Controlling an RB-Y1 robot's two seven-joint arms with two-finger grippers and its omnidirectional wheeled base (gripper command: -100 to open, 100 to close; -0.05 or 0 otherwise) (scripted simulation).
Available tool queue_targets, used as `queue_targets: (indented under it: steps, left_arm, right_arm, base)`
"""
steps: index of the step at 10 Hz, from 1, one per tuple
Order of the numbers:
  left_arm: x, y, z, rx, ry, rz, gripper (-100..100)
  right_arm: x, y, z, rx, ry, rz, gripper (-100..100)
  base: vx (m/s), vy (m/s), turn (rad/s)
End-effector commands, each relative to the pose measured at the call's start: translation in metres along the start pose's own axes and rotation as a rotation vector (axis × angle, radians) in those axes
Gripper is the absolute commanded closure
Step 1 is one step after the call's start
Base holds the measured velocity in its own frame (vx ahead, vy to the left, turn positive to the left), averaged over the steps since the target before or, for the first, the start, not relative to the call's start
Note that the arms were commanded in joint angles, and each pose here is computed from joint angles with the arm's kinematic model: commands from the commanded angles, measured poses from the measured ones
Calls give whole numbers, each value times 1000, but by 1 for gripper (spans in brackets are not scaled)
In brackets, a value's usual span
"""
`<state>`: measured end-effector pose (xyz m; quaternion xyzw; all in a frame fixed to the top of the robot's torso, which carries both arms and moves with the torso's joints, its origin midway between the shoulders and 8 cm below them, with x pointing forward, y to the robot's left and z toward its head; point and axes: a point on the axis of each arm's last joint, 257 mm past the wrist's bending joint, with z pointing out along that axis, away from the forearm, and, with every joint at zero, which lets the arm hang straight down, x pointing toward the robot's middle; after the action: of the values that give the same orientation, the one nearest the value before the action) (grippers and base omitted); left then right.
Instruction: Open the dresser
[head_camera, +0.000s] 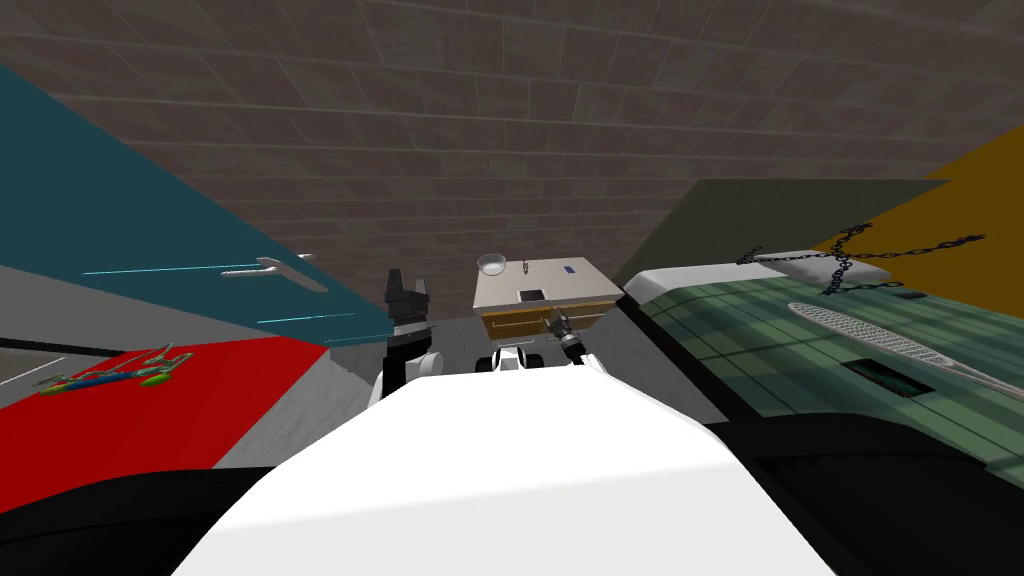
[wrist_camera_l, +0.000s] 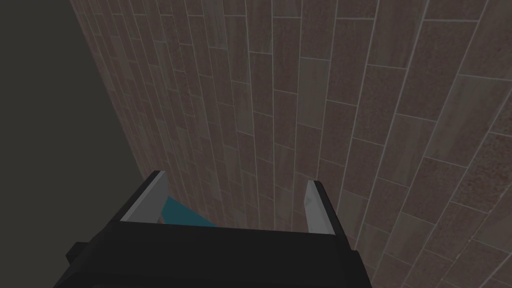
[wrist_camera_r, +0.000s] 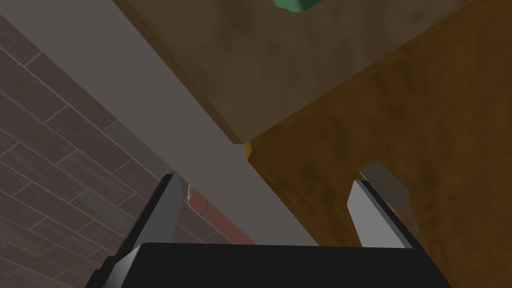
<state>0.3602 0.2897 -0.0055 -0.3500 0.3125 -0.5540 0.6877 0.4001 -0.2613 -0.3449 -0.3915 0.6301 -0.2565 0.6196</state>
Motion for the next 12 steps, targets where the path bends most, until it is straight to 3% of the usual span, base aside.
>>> queue_targets:
  steps: [1,7,12]
  left_arm:
    - [0,0,0,0,0,0,0]
    - [0,0,0,0,0,0,0]
    - [0,0,0,0,0,0,0]
  right_arm:
    - [6,10,3,-20,16,-62,-100]
    - [14,42,11,-72,49,-178,-100]
    - [-3,67,21,-81,59,-171,-100]
  base:
    - [2,53,-73]
    - [-12,83,-98]
    - [-10,70,-46]
